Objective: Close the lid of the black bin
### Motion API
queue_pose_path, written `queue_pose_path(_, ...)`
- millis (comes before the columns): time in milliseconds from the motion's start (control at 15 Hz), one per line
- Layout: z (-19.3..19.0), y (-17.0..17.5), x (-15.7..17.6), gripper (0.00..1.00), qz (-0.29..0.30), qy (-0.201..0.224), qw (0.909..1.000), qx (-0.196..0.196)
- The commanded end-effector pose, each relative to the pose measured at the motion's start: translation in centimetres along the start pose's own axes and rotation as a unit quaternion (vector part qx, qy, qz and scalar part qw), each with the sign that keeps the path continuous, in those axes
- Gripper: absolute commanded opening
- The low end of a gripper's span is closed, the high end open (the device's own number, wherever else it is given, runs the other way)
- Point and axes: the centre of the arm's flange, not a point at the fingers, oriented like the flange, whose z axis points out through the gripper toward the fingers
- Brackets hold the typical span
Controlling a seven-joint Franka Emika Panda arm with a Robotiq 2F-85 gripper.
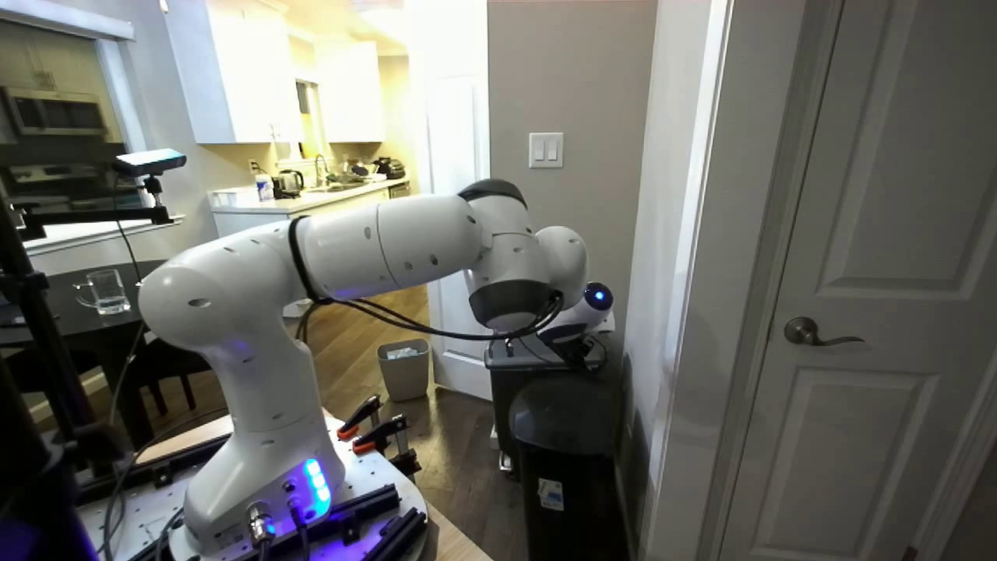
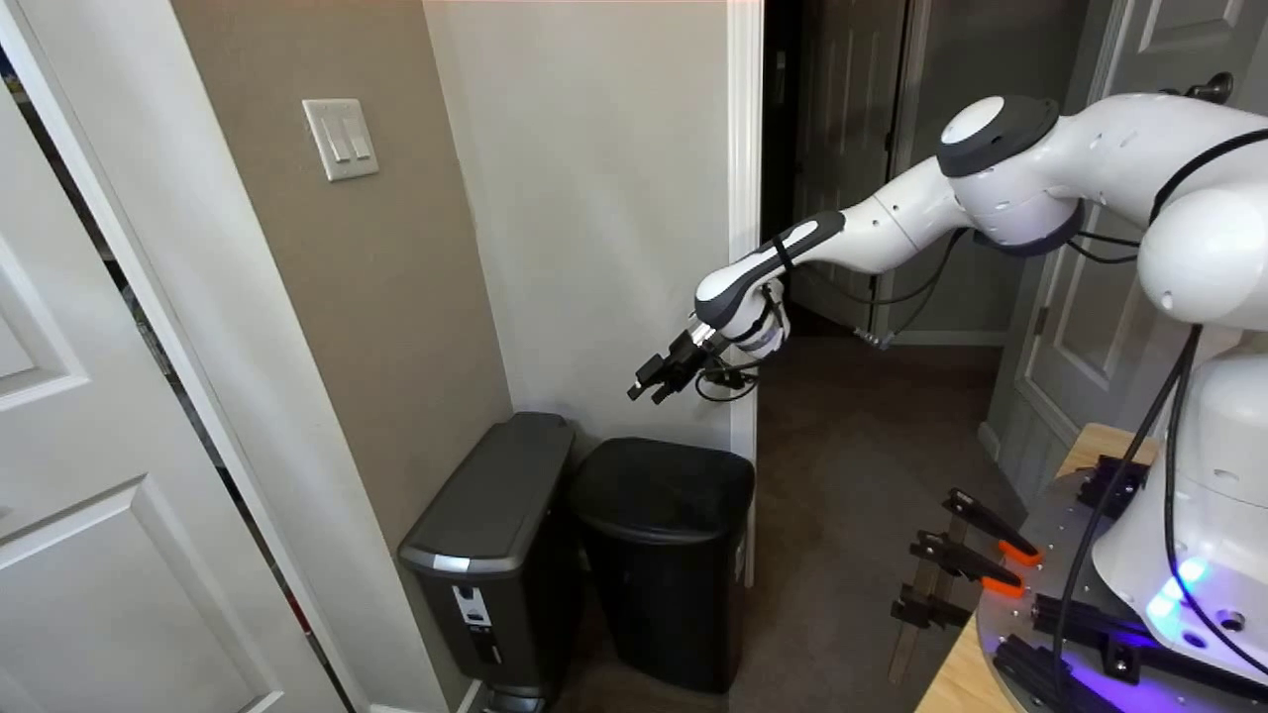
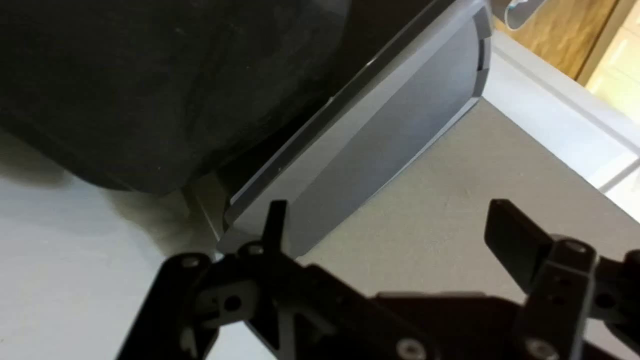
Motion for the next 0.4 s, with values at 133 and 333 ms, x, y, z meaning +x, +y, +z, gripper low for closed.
queue_pose_path(133,0.3,0.04,-0.32,1.0,0.035,0.009,0.9987,0.036)
queue_pose_path(333,0.23,0.18,-0.14,1.0,0.04,0.013,0.9983,0.04)
